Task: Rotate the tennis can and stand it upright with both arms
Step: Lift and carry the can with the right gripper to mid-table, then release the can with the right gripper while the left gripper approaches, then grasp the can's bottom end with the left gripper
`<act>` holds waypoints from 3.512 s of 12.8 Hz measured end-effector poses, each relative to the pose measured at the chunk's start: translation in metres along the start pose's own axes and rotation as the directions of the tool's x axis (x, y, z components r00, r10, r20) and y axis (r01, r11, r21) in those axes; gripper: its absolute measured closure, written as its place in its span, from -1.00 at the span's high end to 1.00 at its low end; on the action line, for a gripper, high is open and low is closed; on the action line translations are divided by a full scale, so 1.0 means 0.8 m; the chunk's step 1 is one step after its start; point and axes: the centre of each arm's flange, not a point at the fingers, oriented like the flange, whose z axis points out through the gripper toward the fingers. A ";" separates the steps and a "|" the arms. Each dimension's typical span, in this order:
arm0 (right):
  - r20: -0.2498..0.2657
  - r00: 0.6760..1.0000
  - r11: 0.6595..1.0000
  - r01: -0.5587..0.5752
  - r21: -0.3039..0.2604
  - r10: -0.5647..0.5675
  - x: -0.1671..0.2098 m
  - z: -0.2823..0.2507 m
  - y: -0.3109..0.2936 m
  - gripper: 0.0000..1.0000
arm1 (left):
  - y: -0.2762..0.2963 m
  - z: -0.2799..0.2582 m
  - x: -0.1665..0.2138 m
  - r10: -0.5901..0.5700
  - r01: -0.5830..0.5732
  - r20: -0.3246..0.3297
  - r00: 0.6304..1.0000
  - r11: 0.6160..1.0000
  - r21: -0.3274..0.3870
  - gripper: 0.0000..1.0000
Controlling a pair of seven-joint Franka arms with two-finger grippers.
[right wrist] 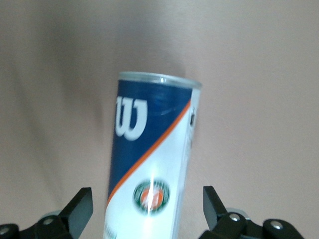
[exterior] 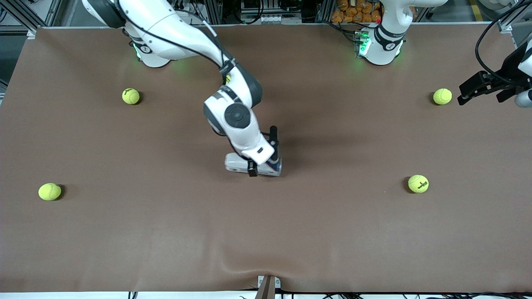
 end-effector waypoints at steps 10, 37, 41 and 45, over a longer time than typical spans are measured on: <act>0.020 0.998 0.998 -0.066 -0.008 0.066 -0.022 0.014 0.003 1.00 | 0.001 0.006 0.000 0.004 -0.003 0.011 1.000 1.000 -0.002 1.00; 0.168 -0.085 -0.093 -0.995 0.035 0.982 -0.644 -0.530 -0.034 1.00 | 0.316 0.559 0.077 0.088 0.205 0.260 0.962 0.402 -0.893 1.00; 0.179 -0.161 -0.166 -0.986 0.011 0.971 -0.637 -0.530 -0.035 1.00 | 0.346 0.618 0.051 0.082 0.185 0.218 0.972 0.298 -0.936 1.00; 0.162 -0.169 -0.161 -0.985 -0.062 0.972 -0.631 -0.539 -0.034 1.00 | 0.357 0.654 0.035 0.089 0.140 0.170 0.981 0.276 -0.951 0.93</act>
